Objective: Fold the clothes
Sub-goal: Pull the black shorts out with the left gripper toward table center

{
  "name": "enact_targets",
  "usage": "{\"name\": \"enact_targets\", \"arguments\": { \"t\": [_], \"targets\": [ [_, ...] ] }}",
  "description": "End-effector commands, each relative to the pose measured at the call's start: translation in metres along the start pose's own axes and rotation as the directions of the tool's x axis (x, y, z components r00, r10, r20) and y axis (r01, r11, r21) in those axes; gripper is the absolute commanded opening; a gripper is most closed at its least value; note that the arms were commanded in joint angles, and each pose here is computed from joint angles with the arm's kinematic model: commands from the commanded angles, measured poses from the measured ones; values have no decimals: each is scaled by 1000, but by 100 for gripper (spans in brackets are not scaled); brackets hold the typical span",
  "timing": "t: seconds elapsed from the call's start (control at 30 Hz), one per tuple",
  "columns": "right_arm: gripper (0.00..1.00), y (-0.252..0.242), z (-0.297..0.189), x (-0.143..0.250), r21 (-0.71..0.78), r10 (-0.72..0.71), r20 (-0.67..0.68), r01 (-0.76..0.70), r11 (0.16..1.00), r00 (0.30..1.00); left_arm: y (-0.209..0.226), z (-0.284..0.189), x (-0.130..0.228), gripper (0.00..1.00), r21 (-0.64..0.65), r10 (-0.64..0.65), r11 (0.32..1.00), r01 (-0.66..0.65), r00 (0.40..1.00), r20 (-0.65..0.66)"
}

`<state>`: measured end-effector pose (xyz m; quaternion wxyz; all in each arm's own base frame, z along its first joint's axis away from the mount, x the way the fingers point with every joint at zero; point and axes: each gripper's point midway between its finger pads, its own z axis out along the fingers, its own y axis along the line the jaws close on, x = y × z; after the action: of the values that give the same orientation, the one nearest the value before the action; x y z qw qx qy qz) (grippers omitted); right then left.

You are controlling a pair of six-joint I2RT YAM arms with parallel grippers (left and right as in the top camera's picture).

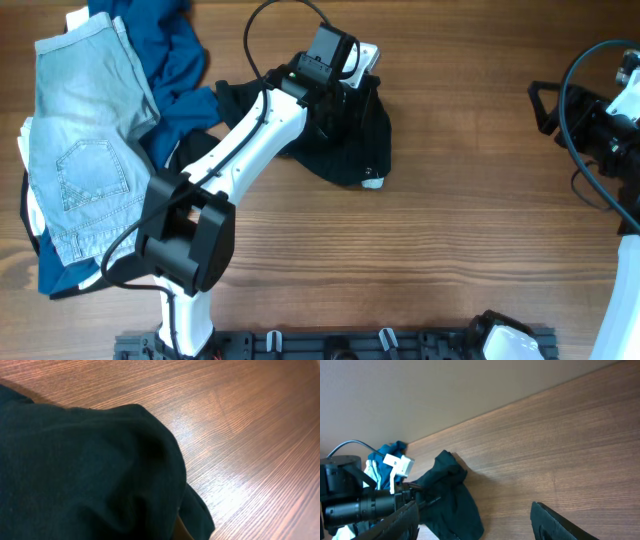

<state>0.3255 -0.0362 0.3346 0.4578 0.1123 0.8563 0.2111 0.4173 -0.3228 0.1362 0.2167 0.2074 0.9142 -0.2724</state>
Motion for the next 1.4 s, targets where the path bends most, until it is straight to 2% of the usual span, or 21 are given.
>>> {"name": "enact_targets", "arguments": {
  "t": [0.0, 0.1, 0.23, 0.33, 0.43, 0.57, 0.67, 0.77, 0.83, 1.0, 1.03, 1.07, 1.1, 1.13, 1.27, 1.37],
  "targets": [
    [72, -10, -2, -6, 52, 3, 17, -4, 999, 1000, -44, -61, -42, 4, 76, -17, 997, 5, 989, 149],
    [73, -22, -5, -6, 92, 25, 22, -27, 995, 999, -92, -110, -52, 4, 129, 36, 989, -68, 971, 236],
    [75, -36, -12, -6, 127, 58, 33, -62, 990, 998, -162, -170, -40, 4, 205, 122, 959, -194, 939, 320],
    [76, -41, -14, -4, 140, 75, 30, -78, 987, 997, -201, -194, -16, 4, 256, 170, 932, -257, 933, 317],
    [76, -42, -14, -3, 143, 80, 24, -83, 986, 997, -214, -198, 9, 4, 275, 191, 925, -261, 947, 259],
    [76, -43, -13, -3, 144, 80, 23, -82, 986, 997, -188, -188, 27, 4, 181, 142, 969, -170, 977, 160],
    [76, -45, -11, -2, 145, 86, 15, -88, 986, 996, -149, -177, 21, 4, 39, 83, 995, -89, 986, 142],
    [76, -49, -6, 0, 147, 99, 1, -98, 984, 995, -116, -158, 9, 4, -26, 37, 999, -34, 990, 134],
    [76, -52, -2, 2, 145, 110, -13, -107, 984, 994, -83, -130, -3, 4, -68, -10, 998, 18, 993, 118],
    [76, -58, 15, 8, 124, 142, -66, -133, 983, 988, -28, -48, -38, 6, -103, 3, 995, 13, 988, 155],
    [76, -59, 20, 10, 121, 144, -80, -134, 984, 986, -16, -27, -44, 16, -96, -3, 995, 19, 986, 166],
    [76, -59, 23, 12, 118, 140, -92, -129, 985, 986, -10, -16, -45, 35, -87, -9, 996, 24, 986, 166],
    [76, -59, 27, 14, 113, 130, -106, -118, 987, 986, -5, -8, -46, 72, -77, -14, 997, 27, 986, 165],
    [76, -58, 32, 17, 107, 126, -121, -113, 988, 985, 0, -2, -45, 100, -66, -23, 997, 34, 987, 158],
    [76, -53, 43, 24, 85, 101, -164, -88, 992, 981, 12, -9, -44, 100, -53, -66, 996, 74, 987, 144],
    [76, -41, 54, 35, 55, 85, -219, -74, 996, 972, 17, -35, -42, 100, -33, -102, 994, 107, 987, 126]
  ]
}}
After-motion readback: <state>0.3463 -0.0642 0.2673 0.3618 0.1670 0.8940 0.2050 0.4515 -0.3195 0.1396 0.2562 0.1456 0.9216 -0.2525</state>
